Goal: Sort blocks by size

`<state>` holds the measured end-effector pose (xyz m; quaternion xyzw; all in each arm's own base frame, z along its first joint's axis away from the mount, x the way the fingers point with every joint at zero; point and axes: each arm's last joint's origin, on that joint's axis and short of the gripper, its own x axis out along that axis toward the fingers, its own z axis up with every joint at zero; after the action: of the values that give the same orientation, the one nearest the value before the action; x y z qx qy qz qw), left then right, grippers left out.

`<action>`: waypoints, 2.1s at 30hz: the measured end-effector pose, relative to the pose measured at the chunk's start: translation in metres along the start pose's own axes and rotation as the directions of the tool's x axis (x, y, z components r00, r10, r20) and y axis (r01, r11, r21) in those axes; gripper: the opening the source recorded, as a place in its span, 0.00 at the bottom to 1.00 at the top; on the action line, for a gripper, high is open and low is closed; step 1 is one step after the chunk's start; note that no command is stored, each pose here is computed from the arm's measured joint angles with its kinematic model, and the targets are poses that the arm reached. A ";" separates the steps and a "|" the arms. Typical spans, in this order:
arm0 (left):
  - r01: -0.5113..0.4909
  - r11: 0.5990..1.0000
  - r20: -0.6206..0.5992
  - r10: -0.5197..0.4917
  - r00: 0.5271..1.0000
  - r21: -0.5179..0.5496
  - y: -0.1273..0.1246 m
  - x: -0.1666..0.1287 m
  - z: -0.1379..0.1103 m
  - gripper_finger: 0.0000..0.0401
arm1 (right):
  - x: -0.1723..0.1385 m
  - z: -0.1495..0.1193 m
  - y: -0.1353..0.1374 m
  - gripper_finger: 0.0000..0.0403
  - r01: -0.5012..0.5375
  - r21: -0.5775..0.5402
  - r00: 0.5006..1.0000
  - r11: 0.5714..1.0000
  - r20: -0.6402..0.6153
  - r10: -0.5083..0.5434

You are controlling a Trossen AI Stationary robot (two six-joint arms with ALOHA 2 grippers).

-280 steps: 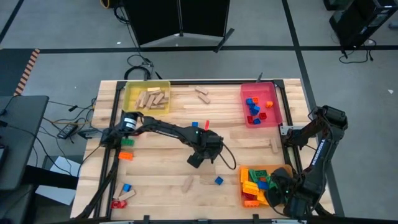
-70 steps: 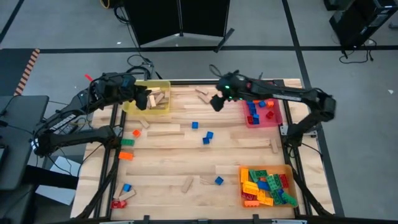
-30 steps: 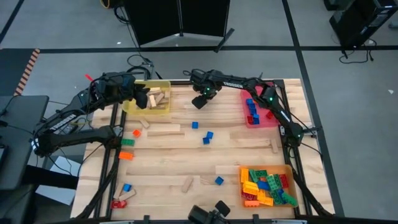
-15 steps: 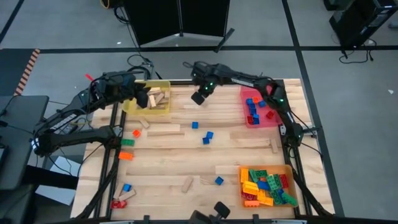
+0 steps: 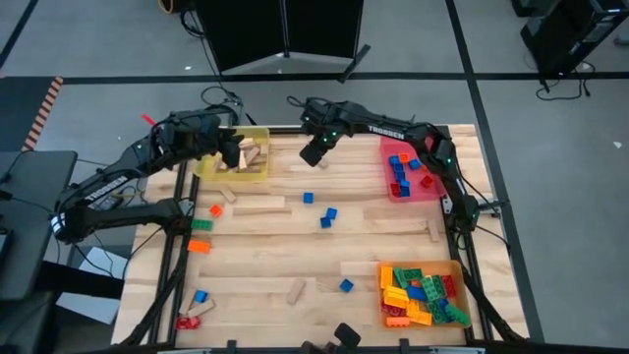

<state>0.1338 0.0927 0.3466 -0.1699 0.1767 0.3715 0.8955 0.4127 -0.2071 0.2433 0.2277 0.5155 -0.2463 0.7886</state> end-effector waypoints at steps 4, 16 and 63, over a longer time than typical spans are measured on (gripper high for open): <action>-0.004 1.000 -0.014 0.004 1.000 0.002 0.000 0.004 0.000 0.39 | 0.000 0.001 -0.001 0.28 0.039 -0.031 0.999 0.999 0.021 -0.038; -0.005 1.000 -0.020 0.005 1.000 0.003 -0.001 0.005 -0.001 0.39 | 0.029 0.006 -0.005 0.67 0.084 0.053 0.994 0.995 0.065 -0.087; 0.042 0.999 0.049 -0.042 0.998 -0.009 -0.003 0.006 0.007 0.39 | -0.065 -0.001 0.026 0.31 -0.104 -0.112 0.969 0.988 0.211 0.126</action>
<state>0.1416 0.0971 0.3504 -0.1688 0.1493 0.3575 0.9063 0.4061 -0.1765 0.3059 0.1891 0.4238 -0.1971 0.8636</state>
